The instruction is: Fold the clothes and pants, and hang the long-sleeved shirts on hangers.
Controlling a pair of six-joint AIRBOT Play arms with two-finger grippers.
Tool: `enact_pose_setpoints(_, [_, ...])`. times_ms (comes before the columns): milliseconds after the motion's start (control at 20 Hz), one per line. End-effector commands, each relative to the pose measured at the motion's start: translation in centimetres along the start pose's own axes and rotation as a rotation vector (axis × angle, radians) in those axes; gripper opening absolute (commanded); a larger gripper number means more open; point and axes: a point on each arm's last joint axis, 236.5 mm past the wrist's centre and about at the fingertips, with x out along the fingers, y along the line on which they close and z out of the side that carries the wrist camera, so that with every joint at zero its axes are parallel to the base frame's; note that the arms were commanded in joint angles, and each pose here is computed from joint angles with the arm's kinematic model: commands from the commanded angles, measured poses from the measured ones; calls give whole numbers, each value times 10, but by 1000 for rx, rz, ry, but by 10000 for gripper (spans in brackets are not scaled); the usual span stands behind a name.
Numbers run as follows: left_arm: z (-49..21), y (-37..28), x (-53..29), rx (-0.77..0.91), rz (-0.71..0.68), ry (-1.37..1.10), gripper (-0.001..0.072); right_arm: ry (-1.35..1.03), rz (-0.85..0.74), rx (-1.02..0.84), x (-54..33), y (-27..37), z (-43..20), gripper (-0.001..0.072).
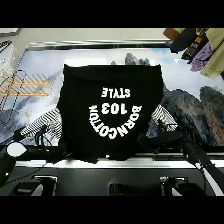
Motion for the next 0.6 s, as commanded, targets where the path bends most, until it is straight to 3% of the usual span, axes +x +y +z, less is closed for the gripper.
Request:
enact_pose_setpoints(0, [-3,-2,19,0,19,27,623,3,19,13,-2,6,-3,42])
enact_pose_setpoints(450, [-10,-11,58,-26,25,95,620,-39,83,1,-27,27,-10,43])
enact_pose_setpoints(500, [-7,-14,59,-41,9,83,589,-48,92,2,-30,30,-10,43])
enact_pose_setpoints(550, [-4,-19,60,-50,-10,72,407,-60,102,-2,-33,33,-10,43])
